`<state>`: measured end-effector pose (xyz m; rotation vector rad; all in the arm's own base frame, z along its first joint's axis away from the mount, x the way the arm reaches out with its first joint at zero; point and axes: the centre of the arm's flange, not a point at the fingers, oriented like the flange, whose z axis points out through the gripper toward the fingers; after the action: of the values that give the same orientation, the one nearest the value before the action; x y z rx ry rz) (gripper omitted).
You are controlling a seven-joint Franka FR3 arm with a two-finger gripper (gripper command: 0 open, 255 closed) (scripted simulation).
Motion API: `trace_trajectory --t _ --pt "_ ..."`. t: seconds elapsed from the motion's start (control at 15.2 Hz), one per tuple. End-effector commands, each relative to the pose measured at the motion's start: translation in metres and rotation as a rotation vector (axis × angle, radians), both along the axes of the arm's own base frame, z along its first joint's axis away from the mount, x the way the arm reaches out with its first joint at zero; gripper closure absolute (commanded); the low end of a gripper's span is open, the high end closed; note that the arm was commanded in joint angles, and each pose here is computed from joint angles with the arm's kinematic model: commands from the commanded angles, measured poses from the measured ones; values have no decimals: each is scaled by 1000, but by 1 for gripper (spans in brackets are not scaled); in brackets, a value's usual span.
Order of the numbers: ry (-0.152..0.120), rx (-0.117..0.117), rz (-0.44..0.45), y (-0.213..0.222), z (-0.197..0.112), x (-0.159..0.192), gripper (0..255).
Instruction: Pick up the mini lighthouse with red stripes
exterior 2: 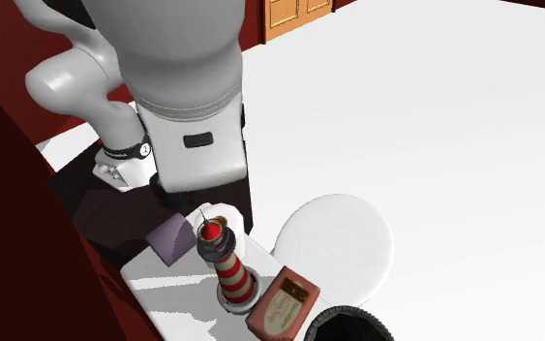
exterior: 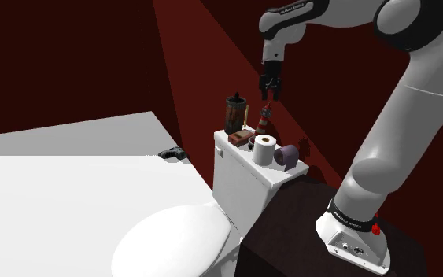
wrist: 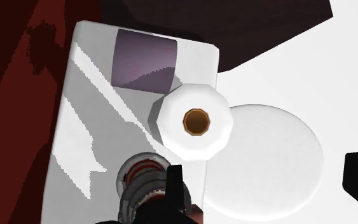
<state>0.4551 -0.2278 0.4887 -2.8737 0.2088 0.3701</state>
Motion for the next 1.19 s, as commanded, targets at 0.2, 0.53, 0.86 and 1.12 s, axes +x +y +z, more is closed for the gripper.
trace_trajectory --t 0.2,0.53,0.86,1.12 --pt "64 17 -47 -63 -33 25 0" --pt "64 17 -47 -63 -59 25 0" --pt "64 17 -47 -63 -73 25 0" --pt "64 17 -47 -62 -73 25 255"
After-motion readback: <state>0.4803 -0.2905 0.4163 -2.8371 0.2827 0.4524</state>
